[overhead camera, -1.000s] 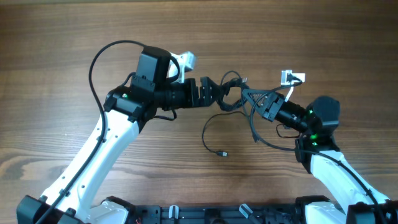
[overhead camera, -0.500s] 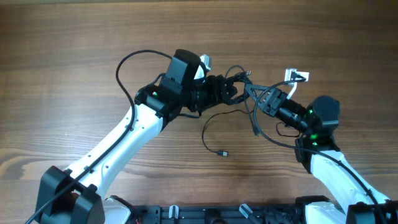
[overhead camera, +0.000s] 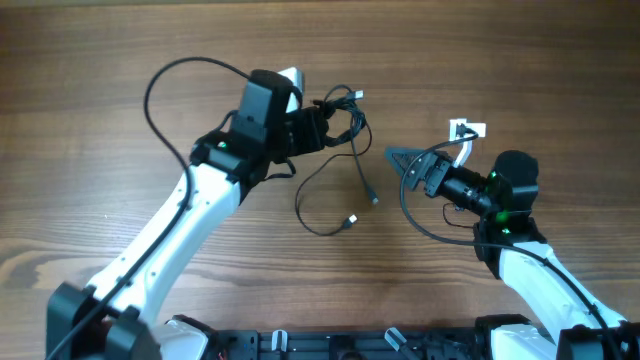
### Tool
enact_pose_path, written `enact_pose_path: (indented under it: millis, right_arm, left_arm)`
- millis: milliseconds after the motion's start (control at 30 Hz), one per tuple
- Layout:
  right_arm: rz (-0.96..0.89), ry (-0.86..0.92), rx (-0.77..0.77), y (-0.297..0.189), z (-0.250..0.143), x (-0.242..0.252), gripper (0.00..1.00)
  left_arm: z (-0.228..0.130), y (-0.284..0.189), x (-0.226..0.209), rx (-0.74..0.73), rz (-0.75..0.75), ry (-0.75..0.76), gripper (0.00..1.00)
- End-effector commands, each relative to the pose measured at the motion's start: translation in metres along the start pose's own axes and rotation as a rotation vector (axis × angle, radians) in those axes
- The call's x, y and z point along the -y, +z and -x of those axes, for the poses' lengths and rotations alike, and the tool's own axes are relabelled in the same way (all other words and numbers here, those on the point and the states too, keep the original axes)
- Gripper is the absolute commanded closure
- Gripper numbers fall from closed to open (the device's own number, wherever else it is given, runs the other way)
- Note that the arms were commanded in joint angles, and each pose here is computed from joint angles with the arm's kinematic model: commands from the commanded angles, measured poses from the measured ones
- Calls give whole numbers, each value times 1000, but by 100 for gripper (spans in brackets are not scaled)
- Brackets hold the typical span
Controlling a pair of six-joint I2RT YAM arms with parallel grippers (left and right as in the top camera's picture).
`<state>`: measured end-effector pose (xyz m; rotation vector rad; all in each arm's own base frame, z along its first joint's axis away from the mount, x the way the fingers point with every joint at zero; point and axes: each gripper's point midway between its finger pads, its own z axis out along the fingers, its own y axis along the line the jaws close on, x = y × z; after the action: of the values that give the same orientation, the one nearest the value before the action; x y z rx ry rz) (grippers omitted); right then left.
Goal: Untangle cables
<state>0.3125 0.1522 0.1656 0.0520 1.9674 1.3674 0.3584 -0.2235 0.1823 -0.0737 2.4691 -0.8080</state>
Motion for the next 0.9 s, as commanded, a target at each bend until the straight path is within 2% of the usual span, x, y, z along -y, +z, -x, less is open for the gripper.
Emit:
enact_pose_path:
  millis: [0,100,300,400,500,567,733,867]
  right_arm:
    - [79,-167,-41,2,-8,-20,0]
    - [132,-204,-90,10,-23,-34,3]
    - [234,-191,-214,19,-58,-61,27]
    - [252,-124,-250,17,-63,-65,34]
    - [282,-123,-282,14,-68,-69,50]
    - [281,-114,-291,14,-70,-68,67]
    - [273,-108,-294,14,-71,-66,86]
    - [270,-128,-246,16,-61,-69,92]
  left_arm:
    - [6,-26,28,50,-85,248,96]
    - [4,-25,31,46,-91,252,96]
    - [11,-25,26,79,-54,245,96]
    - [18,-26,19,111,-11,230,96]
    - [23,-26,19,137,-4,190,96]
    - [25,-26,20,144,-9,191,96]
    - [27,-27,22,152,-18,142,96]
    - [24,-27,25,140,-35,145,96]
